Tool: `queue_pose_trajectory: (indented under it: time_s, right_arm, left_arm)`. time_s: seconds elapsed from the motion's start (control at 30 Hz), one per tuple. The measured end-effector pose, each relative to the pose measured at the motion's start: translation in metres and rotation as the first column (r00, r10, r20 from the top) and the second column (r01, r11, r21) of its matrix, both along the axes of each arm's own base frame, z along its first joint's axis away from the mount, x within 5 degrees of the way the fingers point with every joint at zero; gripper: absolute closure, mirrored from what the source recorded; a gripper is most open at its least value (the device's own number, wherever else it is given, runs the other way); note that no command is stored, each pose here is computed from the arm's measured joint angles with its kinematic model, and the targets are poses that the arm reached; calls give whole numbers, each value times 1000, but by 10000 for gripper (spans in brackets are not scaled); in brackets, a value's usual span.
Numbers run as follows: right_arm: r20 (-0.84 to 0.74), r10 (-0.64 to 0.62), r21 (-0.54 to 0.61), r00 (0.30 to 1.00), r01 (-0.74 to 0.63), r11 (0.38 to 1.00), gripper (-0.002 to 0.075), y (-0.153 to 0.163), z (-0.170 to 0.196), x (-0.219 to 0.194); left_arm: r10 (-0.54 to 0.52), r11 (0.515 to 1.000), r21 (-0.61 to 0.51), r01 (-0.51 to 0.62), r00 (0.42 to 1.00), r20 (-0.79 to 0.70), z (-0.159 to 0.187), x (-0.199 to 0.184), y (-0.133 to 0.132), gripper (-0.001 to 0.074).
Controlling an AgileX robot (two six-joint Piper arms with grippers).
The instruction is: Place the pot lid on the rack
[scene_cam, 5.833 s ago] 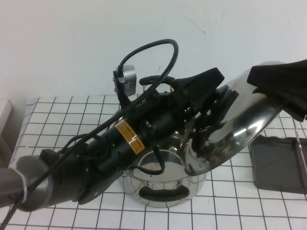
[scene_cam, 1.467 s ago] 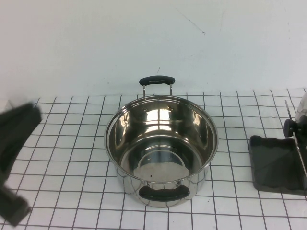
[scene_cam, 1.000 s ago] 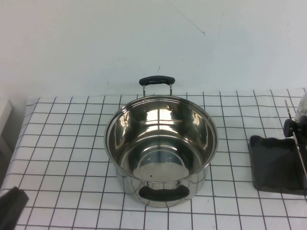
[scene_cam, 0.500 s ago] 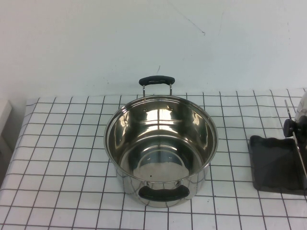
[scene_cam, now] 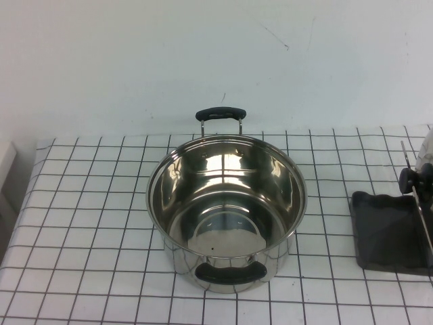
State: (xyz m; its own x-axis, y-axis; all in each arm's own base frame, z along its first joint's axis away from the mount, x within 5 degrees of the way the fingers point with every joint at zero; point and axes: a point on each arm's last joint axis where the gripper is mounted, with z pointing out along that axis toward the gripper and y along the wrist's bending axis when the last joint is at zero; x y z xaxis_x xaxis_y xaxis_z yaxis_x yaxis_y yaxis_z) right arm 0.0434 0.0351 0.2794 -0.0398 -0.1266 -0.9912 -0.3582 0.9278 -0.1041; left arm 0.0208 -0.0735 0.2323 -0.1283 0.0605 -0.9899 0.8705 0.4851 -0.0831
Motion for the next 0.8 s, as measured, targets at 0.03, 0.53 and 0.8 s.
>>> queue_pose_trajectory:
  time_s: [0.03,0.53,0.8]
  right_arm:
    - [10,-54,-21,998,55,998,704,-5,-3,3]
    - [-64,-398,-49,915,395,917,704,-39,-95,12]
    - [-200,-399,-180,895,366,913,704,-40,-111,8]
  left_arm:
    - [-6,1000,1,6,1000,-1,0,-1,0,736]
    - [-32,999,2,32,999,-9,-1,-3,-1,736]
    - [-34,999,2,34,999,-9,-1,-3,-1,736]
